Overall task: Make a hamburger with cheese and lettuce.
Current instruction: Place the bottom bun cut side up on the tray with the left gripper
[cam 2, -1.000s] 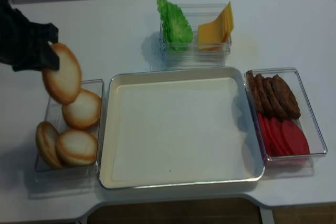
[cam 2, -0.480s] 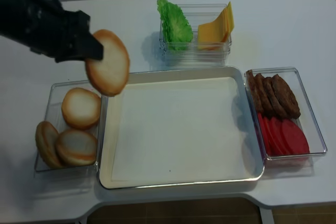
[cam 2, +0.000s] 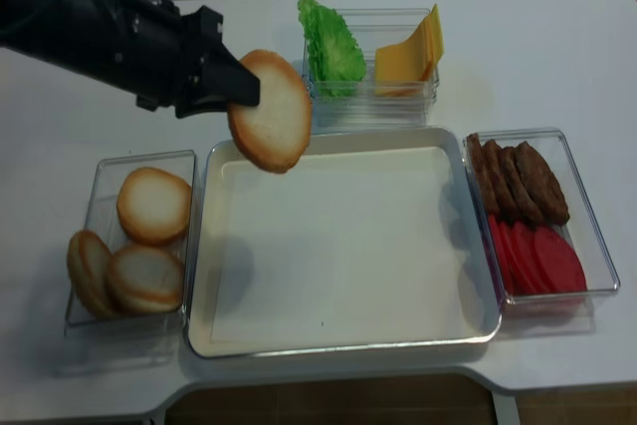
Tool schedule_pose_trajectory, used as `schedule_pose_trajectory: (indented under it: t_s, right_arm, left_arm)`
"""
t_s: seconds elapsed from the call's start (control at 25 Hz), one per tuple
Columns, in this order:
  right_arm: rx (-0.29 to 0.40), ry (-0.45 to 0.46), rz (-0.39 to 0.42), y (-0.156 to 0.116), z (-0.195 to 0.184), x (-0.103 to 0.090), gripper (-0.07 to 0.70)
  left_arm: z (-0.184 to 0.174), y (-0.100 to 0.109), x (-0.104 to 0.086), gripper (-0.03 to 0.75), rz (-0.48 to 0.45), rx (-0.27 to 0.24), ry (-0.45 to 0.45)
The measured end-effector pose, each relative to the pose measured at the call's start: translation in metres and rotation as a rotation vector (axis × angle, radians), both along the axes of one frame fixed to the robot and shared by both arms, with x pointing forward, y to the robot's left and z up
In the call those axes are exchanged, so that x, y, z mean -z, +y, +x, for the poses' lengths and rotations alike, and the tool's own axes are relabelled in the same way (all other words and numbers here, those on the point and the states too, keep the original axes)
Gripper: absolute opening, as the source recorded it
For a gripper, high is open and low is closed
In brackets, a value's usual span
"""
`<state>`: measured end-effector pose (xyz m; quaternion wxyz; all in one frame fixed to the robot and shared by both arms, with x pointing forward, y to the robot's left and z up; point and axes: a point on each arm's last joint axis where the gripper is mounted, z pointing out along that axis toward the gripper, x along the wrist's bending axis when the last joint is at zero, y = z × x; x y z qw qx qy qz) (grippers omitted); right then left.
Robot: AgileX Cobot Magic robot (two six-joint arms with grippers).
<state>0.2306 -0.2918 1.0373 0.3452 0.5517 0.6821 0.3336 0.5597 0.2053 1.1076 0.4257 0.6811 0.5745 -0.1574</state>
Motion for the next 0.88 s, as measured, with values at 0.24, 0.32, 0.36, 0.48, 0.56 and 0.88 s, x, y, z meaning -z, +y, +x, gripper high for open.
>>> schedule_pose_trajectory:
  t_s: [0.24,0.32,0.36,0.48,0.56,0.88]
  right_arm:
    - [0.002,0.000,0.000,0.000,0.000,0.000,0.143]
    - [0.003,0.000,0.002,0.000,0.000,0.000,0.143]
    - [0.003,0.000,0.001,0.000,0.000,0.000,0.143]
    - [0.003,0.000,0.001,0.000,0.000,0.000,0.143]
    - [0.003,0.000,0.001,0.000,0.000,0.000,0.143]
    - [0.003,0.000,0.001,0.000,0.000,0.000,0.143]
  left_arm:
    - [0.008,-0.013,0.020,0.105,-0.036,0.075,0.057]
    - [0.009,-0.021,0.027,0.105,-0.034,0.105,0.074]
    - [0.010,-0.025,0.031,0.104,-0.037,0.117,0.082]
    - [0.014,-0.035,0.041,0.103,-0.073,0.145,0.102]
    - [0.017,-0.042,0.057,0.103,-0.129,0.148,0.147]
    - [0.026,-0.054,0.075,0.103,-0.217,0.118,0.210]
